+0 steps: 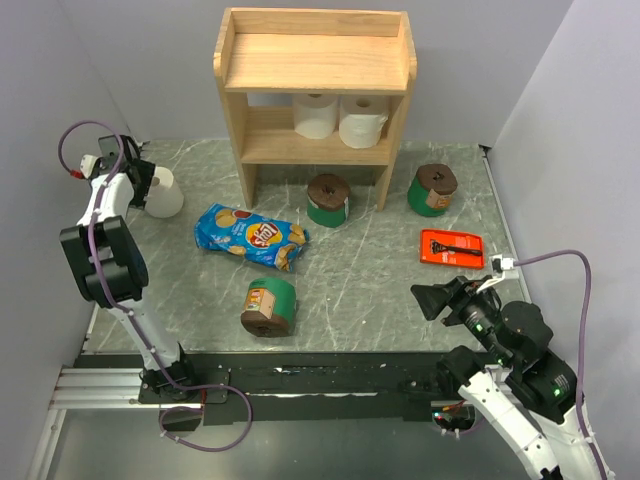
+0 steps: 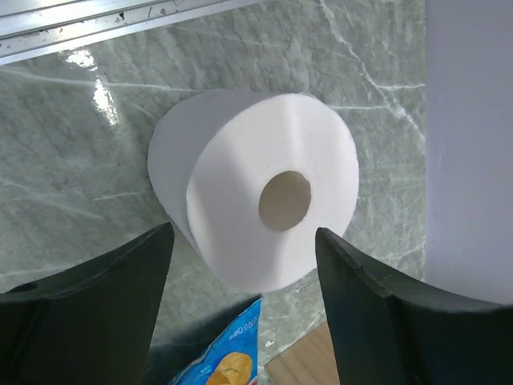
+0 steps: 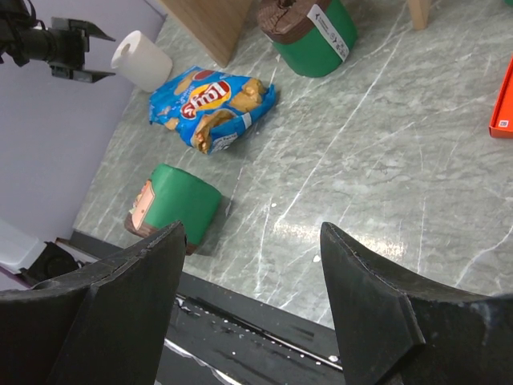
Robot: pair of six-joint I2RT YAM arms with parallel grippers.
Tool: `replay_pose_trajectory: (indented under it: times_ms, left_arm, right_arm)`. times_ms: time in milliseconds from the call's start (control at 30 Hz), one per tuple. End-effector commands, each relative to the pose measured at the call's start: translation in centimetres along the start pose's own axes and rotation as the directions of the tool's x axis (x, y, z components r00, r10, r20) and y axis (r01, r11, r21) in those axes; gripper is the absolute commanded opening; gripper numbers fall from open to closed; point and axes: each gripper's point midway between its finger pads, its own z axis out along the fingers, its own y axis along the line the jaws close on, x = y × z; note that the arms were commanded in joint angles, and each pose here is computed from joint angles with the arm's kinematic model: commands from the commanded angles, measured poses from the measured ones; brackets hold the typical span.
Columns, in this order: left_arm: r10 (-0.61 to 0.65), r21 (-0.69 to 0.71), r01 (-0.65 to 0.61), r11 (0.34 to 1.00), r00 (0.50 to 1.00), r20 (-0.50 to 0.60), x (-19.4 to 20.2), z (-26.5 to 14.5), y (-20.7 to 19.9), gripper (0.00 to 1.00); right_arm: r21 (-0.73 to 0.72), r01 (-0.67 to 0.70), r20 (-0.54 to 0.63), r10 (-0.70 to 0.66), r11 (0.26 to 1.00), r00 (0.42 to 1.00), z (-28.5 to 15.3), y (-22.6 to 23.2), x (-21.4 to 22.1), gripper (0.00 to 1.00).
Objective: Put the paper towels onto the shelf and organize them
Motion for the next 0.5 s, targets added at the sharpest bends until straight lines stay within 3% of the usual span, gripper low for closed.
replay_pose_trajectory:
  times_ms: [0, 467]
  left_arm:
    - [0.017, 0.016, -0.017, 1.000, 1.000, 0.002, -0.7, 0.4, -1.0, 0.76]
    - [0.050, -0.009, -0.051, 0.999, 0.998, -0.032, 0.6, 3.3, -0.1, 0.73]
  right_arm:
    - [-0.013, 0.022, 0.031, -0.021, 1.000, 0.999, 0.2, 0.7, -1.3, 0.75]
    - [-0.010, 0.017, 0.040, -0.016, 1.000, 0.999, 0.3, 0.6, -1.4, 0.75]
